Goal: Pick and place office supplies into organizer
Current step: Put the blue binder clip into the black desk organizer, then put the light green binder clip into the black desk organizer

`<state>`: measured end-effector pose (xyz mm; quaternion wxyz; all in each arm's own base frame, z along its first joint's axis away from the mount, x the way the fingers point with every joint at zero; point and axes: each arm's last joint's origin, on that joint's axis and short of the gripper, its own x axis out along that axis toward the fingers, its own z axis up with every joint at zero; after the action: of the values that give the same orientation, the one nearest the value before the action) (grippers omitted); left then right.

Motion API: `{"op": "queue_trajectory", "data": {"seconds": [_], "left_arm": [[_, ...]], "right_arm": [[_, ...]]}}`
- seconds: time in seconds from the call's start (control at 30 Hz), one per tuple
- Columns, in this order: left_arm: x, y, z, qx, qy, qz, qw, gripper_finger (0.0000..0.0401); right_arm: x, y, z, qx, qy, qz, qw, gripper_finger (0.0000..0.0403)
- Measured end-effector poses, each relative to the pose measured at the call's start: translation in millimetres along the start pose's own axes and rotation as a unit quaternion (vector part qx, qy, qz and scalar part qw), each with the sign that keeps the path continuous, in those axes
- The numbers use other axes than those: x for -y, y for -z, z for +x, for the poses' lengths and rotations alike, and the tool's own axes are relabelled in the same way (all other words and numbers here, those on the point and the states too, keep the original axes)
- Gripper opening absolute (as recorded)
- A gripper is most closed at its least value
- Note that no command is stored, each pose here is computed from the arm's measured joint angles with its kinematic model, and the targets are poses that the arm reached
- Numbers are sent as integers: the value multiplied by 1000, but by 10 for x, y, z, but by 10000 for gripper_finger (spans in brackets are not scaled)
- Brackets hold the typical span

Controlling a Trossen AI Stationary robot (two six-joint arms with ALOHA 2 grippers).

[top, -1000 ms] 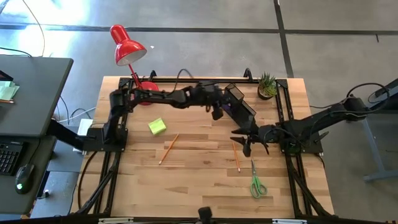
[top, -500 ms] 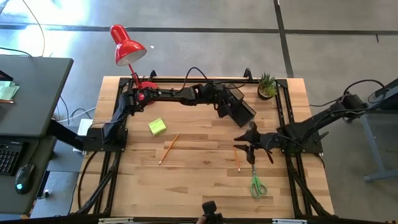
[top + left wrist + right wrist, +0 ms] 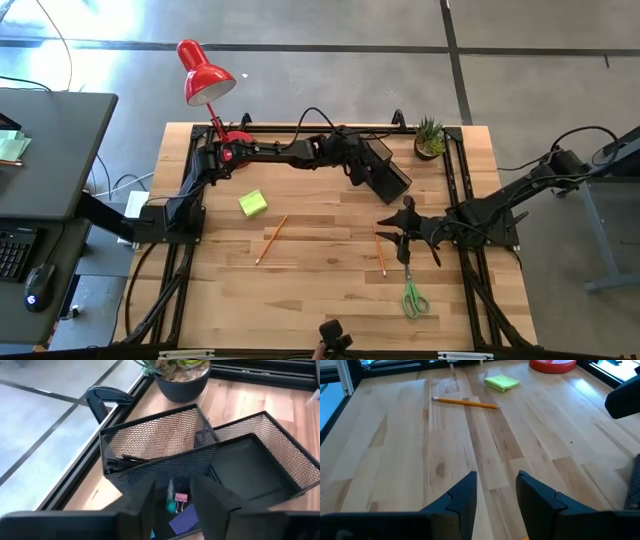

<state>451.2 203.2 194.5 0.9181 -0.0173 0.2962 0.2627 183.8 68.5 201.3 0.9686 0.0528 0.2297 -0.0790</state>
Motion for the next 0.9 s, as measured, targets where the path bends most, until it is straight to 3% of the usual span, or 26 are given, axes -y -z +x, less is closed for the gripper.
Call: {"op": "queue_trajectory", "data": {"seconds": [0.2,0.4,0.63,0.73,0.9], "left_arm": [[9,3,-1,-2,0,-1,1000,179],[-23,-86,-193,-21,2,26,999,205],[35,-372,-801,-31,44,43,998,183],[196,-412,-1062,-36,49,60,996,163],[591,-265,-1338,-42,59,96,993,131]], "right_arm": [[0,-2,0,1,0,0,1000,129],[7,18,0,-9,3,-3,1000,129],[29,80,-3,-39,11,6,999,129],[17,84,1,-45,-5,8,999,129],[-58,99,102,-48,-42,-18,998,129]]}}
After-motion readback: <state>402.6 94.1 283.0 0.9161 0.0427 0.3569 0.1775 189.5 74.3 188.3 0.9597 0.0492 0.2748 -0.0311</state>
